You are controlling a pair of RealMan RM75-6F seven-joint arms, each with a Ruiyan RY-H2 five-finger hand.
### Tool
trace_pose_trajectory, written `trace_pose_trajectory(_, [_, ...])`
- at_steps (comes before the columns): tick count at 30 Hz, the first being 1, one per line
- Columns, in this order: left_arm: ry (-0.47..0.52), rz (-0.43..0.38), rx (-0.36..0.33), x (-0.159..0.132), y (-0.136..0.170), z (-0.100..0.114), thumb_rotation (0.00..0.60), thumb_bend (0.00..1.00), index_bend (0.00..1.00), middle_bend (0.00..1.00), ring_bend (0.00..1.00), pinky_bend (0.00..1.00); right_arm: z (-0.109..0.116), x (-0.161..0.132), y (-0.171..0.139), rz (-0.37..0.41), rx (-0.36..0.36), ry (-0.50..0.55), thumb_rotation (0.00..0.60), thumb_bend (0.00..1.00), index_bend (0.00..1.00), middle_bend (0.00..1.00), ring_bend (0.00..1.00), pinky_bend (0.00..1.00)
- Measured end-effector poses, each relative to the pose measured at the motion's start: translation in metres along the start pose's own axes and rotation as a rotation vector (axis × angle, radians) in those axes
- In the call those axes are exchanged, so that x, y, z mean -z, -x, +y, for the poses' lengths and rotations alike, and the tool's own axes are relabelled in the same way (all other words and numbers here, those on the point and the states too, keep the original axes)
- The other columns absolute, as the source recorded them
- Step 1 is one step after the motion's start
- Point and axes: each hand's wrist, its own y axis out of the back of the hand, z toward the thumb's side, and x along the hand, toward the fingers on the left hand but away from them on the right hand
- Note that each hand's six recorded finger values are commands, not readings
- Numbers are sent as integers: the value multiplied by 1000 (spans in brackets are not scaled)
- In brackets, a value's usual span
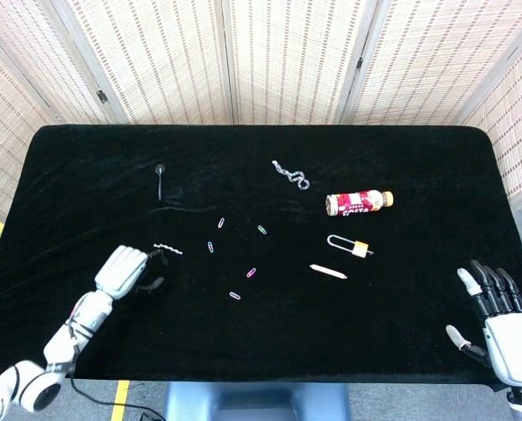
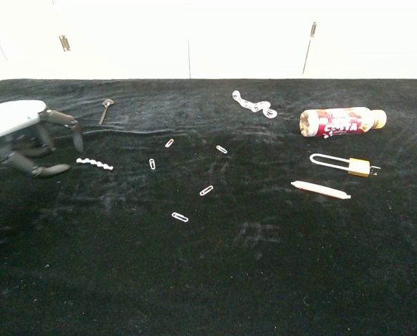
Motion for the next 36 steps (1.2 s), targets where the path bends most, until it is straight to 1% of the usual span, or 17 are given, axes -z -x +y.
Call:
trace_pose_trajectory(3, [-9,20,38,5,-25,-8,600,403,459,1000,1000,1000,0,5,3,-21,-2,5,600,228,0,0,0,0])
trace_pose_trajectory(5, [-17,33,53,8,-39,-14,600,403,476,1000,1000,1000,0,8,5,-34,-6,7,600,227,0,0,0,0])
trace_pose_trajectory(8, [-27,46,46,13,-55,-17,600,402,498,1000,1000,1000,-1,12,6,-49,-12,8,600,228,0,0,0,0])
trace_pose_trajectory(14, [-65,59,62,20,-77,-26,600,403,503,1000,1000,1000,-1,18,7,-79,-5,-2,600,228,0,0,0,0])
trace_pose_trajectory(20, [-90,79,87,27,-85,-36,600,403,474,1000,1000,1000,-1,19,7,-82,-4,-4,600,228,0,0,0,0])
trace_pose_trajectory(23, [-101,94,109,31,-86,-41,600,403,482,1000,1000,1000,-4,19,9,-80,-16,-7,600,228,0,0,0,0])
trace_pose_trajectory(27, [-107,110,115,36,-88,-41,600,404,497,1000,1000,1000,-6,18,11,-80,-29,-7,600,228,0,0,0,0])
trace_pose_trajectory(30, [-104,116,117,39,-88,-41,600,406,521,1000,1000,1000,-7,19,12,-86,-32,-8,600,228,0,0,0,0])
trace_pose_trajectory(36, [-99,119,123,41,-88,-43,600,425,607,1000,1000,1000,-8,21,14,-92,-35,-11,600,228,0,0,0,0])
